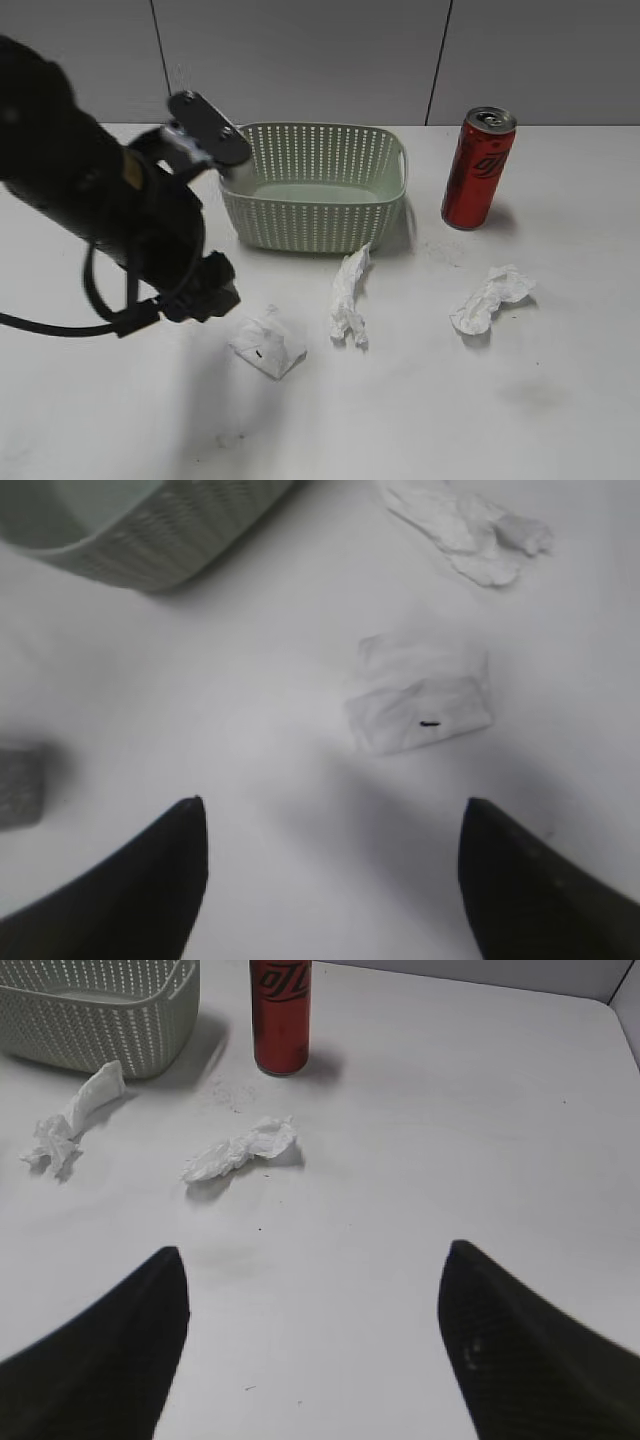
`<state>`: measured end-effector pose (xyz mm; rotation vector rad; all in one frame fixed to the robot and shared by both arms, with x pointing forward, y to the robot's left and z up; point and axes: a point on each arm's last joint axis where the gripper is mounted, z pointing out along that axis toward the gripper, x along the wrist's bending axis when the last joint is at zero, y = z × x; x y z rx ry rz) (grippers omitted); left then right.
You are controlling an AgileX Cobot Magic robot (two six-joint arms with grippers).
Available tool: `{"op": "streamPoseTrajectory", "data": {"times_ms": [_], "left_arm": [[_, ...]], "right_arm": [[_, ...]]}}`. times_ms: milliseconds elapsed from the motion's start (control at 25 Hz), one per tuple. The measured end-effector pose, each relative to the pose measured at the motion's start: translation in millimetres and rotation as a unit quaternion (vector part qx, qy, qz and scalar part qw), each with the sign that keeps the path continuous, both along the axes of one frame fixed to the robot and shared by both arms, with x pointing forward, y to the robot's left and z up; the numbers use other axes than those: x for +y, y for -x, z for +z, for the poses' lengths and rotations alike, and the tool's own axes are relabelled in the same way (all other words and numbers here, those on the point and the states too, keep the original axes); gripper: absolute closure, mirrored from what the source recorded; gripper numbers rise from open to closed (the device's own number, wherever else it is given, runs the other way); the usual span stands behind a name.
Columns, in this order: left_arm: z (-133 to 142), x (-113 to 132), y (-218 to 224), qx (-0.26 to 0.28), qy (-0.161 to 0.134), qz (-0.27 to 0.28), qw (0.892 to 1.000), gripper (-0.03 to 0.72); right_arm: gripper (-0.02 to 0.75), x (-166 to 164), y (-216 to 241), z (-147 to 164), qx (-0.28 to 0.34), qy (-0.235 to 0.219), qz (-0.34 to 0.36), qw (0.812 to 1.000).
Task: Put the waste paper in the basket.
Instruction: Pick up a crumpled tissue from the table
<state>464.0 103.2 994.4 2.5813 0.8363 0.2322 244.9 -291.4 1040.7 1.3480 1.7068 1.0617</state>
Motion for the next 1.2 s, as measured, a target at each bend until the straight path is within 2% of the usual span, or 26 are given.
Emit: {"op": "streamPoseTrajectory", "data": {"times_ms": [200,320,560,760,880,960,1080,1160,1200], "left_arm": [[-39,-36,-20,0.036,-0.027,-0.011,0.999,0.114],[-59,-49,-33,0.052,-0.035,-0.008,0.998,0.114],[-97,-56,-39,0.095,-0.058,0.001,0.994,0.116],[-105,-59,-38,0.114,-0.052,0.016,0.992,0.139],[-105,-60,-39,0.117,-0.049,0.018,0.992,0.229],[-104,-60,-38,0.123,-0.052,0.018,0.991,0.34],[-99,-61,-38,0.134,-0.057,0.014,0.989,0.557],[-86,-62,-39,0.128,-0.051,0.011,0.99,0.659],[-77,-63,-40,0.12,-0.045,0.008,0.992,0.688]], "right_arm": [[0.149,0,0,0,0.0,0.0,0.0,1.0],[0.149,0,0,0,0.0,0.0,0.0,1.0],[0.149,0,0,0,0.0,0.0,0.0,1.0],[0.149,0,0,0,0.0,0.0,0.0,1.0],[0.149,0,0,0,0.0,0.0,0.0,1.0],[0.149,0,0,0,0.0,0.0,0.0,1.0],[0.149,0,0,0,0.0,0.0,0.0,1.0],[0.149,0,0,0,0.0,0.0,0.0,1.0],[0.149,0,0,0,0.0,0.0,0.0,1.0]]}}
